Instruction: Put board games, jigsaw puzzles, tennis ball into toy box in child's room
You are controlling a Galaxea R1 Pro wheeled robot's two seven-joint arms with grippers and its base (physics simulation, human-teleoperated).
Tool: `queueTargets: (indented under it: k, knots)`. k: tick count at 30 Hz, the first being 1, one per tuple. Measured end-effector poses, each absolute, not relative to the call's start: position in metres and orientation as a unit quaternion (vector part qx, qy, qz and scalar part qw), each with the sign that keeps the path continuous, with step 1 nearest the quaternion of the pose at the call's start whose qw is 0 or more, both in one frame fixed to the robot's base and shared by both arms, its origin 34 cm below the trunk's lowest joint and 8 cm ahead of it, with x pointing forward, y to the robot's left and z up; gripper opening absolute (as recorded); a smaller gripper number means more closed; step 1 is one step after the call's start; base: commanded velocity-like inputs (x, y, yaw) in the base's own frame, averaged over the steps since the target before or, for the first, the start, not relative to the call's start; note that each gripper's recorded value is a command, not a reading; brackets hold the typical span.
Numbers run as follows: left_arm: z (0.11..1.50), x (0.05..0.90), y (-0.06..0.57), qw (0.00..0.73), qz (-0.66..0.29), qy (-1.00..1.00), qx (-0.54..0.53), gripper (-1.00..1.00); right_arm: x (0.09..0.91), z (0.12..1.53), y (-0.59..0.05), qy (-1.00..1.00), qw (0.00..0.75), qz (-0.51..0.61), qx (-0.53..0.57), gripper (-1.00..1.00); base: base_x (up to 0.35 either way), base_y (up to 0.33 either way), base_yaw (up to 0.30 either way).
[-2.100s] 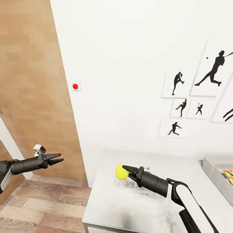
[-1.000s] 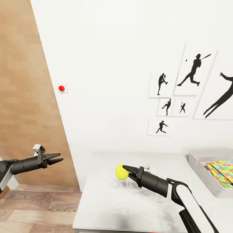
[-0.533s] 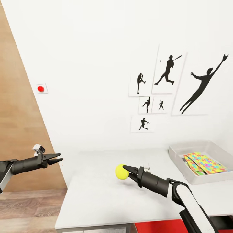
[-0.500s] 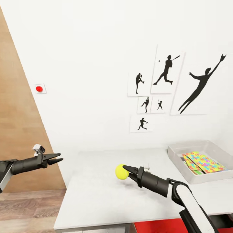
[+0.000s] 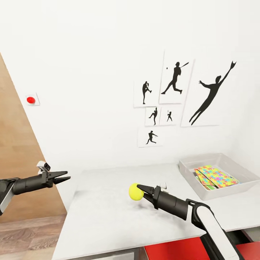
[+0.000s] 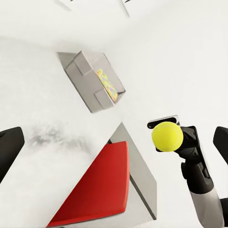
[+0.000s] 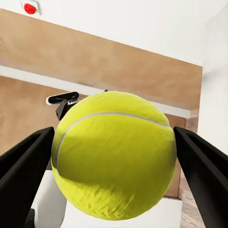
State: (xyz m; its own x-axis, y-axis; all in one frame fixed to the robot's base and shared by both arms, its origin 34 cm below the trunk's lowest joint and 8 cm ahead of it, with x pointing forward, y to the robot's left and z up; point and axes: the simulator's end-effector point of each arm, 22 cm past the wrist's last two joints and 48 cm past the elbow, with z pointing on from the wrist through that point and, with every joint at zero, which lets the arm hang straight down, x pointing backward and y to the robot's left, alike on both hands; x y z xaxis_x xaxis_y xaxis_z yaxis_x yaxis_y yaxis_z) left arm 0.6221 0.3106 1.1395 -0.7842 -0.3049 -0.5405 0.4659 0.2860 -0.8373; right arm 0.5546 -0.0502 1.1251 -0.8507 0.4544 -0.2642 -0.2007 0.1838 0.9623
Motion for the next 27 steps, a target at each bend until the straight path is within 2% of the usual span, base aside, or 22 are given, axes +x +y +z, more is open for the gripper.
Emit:
queueTargets:
  k: [10,21,27]
  knots:
    - [1.139,0.622,0.309,0.323,-0.596,0.733,0.055,1.00,0.556,1.124,-0.049,0.732,0.261,0.624,0.080,-1.00,0.000,-0.146,0.000]
    - [1.137,0.622,0.306,0.322,-0.596,0.733,0.057,1.00,0.635,1.222,-0.066,0.749,0.362,0.554,-0.007,-1.00,0.000,-0.175,0.000]
    - [1.137,0.622,0.306,0.322,-0.597,0.733,0.057,1.00,0.691,1.274,-0.093,0.767,0.412,0.493,0.000,-1.00,0.000,-0.192,0.000]
